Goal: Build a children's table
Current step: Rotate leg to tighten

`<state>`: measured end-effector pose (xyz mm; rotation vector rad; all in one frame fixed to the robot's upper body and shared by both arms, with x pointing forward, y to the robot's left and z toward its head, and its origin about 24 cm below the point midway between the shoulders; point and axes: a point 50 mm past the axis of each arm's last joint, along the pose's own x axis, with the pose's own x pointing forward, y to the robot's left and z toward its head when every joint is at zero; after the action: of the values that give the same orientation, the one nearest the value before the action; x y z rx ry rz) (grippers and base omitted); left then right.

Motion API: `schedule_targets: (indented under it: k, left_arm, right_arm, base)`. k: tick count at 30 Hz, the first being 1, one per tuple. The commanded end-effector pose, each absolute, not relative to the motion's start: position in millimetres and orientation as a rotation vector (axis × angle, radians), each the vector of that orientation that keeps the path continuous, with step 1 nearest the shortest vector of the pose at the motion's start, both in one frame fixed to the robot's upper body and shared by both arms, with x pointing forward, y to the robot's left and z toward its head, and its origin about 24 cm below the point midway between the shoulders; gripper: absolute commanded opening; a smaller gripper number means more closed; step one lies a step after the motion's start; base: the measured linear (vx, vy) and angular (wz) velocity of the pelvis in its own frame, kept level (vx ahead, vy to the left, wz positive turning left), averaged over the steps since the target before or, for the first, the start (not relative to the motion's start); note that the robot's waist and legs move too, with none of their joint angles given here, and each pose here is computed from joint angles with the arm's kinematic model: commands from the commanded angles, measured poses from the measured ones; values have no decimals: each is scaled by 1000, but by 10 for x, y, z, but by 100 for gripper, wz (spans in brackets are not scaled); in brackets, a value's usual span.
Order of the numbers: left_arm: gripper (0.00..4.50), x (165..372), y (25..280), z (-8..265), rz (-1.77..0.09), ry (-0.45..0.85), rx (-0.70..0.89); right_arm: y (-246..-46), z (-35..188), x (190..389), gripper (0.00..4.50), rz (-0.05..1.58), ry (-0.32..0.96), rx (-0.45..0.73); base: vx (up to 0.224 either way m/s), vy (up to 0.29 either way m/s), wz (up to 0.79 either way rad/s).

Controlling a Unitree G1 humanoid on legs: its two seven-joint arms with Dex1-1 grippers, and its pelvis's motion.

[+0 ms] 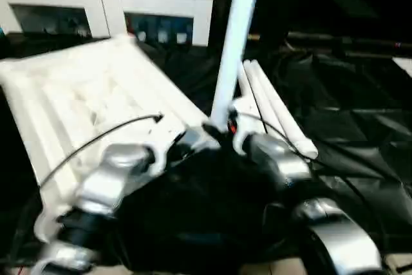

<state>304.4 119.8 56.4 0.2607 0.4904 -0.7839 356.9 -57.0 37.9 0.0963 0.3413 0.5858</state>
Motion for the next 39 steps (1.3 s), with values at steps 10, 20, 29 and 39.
schedule_targets:
  k: [10,20,29,39]
  left_arm:
    - [0,2979,924,775,-997,354,255]
    - [0,2897,1152,719,-1139,404,313]
    - [0,2839,1340,704,-1247,438,328]
    - [0,2878,1350,717,-1201,423,330]
  right_arm:
    - [-450,347,3417,377,883,321,100]
    - [-773,449,3190,377,1255,245,69]
    - [-1002,446,2999,341,1434,317,37]
    - [-875,357,3083,265,1301,363,23]
  base:
    - [0,0,0]
    - [0,0,0]
    - [0,0,0]
    - [0,0,0]
